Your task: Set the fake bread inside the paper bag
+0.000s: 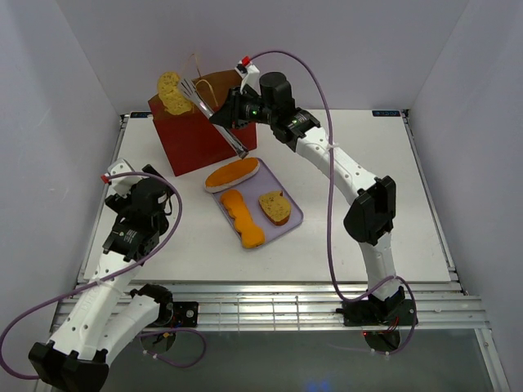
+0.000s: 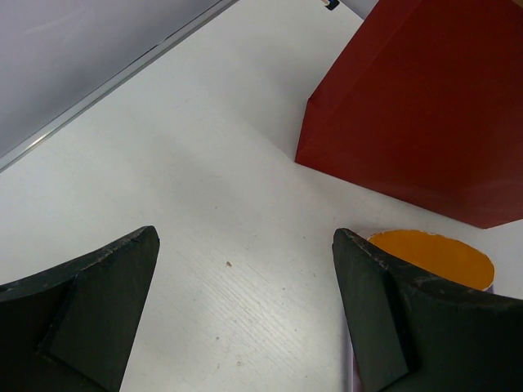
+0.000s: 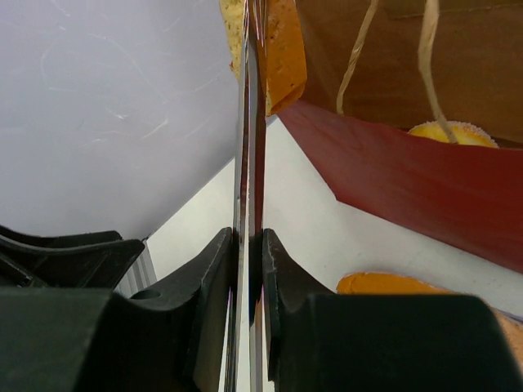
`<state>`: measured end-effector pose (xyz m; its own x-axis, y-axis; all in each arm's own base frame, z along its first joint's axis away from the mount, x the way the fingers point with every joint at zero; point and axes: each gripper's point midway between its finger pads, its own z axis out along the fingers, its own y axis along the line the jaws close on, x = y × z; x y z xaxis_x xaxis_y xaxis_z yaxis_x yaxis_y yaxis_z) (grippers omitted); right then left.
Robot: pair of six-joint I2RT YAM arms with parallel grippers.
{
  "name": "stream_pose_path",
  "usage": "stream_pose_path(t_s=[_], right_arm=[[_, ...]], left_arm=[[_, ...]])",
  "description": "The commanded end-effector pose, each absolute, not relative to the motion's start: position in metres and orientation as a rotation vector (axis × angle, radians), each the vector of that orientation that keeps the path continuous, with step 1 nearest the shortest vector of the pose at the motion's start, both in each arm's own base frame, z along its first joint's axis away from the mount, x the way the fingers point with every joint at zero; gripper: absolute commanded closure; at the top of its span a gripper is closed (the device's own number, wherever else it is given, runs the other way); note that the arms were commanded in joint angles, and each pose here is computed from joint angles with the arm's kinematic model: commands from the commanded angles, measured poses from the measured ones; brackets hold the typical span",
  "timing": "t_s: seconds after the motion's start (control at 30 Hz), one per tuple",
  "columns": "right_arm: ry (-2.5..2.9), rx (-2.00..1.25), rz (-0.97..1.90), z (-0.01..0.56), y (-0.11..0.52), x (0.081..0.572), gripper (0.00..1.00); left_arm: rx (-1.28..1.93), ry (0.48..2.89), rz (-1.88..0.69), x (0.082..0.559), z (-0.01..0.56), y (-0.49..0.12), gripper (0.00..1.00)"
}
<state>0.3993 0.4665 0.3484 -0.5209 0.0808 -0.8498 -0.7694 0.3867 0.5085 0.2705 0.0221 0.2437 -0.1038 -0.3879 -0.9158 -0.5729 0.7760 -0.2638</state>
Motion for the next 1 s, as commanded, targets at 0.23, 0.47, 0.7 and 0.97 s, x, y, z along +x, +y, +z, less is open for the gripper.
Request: stream_pose_path(t_s=[0.23,0.47,0.7,0.97], right_arm=[[1.598,-0.559,1.281,0.388,0.474,0.423,0.76],[1.583,-0.558,1.308,0.379,0.483,0.43,0.75],[1.596,-0.558,1.313,0.37,0.486,0.432,0.71],[1.603,-0.562,1.316,0.365,0.488,0.434,0.52]], left_arm=[[-0.761,1.718,0.152,0.271,0.247,0.018,0.02],[-0.753,1.716,0.146,0.27,0.249,0.017,0.02],[-0.753,1.708,0.152,0.269,0.249,0.017,0.02],[-0.747,1.71,0.143,0.269,0.249,0.015,0.02]])
